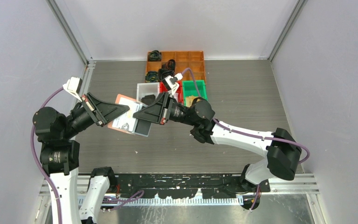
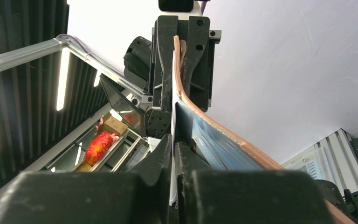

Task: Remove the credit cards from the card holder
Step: Remove the credit card from the card holder.

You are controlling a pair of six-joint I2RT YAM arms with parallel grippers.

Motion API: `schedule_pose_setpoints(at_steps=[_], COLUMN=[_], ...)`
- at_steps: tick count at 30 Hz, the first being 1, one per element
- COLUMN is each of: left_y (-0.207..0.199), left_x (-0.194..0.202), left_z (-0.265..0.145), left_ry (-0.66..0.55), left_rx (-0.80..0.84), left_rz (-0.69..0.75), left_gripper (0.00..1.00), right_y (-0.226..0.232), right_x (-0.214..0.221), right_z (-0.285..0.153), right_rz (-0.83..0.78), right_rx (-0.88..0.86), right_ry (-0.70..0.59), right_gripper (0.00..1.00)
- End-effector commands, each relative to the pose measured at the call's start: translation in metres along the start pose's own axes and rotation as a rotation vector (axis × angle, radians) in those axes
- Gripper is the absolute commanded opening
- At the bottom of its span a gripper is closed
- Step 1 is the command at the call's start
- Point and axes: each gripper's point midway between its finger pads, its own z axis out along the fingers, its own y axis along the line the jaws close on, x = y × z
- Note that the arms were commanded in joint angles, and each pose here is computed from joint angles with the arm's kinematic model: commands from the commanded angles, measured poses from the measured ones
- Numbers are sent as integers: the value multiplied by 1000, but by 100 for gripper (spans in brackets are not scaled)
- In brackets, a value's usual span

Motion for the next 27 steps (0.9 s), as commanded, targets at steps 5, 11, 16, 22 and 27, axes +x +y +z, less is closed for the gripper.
schedule_pose_setpoints(at_steps=[5,11,16,22,27], left_y=[-17,-12,-9,-11,-13], left_x=[3,0,-3,-1,-2], left_z=[-3,-1,1,0,0], left_ry=[16,9,5,5,5], left_rx=[57,52,51,52,55], left_rz=[59,50,32,30,27], left_gripper=[13,9,8,12,13], right_y=[15,4,-7,-11,-13], right_x=[-8,-5,-4,-3,-3], right_z=[0,-8,-12,-13,-13], right_rz=[-41,-34,-26,-24,-23], right_rx=[-40,-20,4,12,14], right_ry=[-41,-54,-66,-66,-70], right_gripper=[2,1,1,1,1])
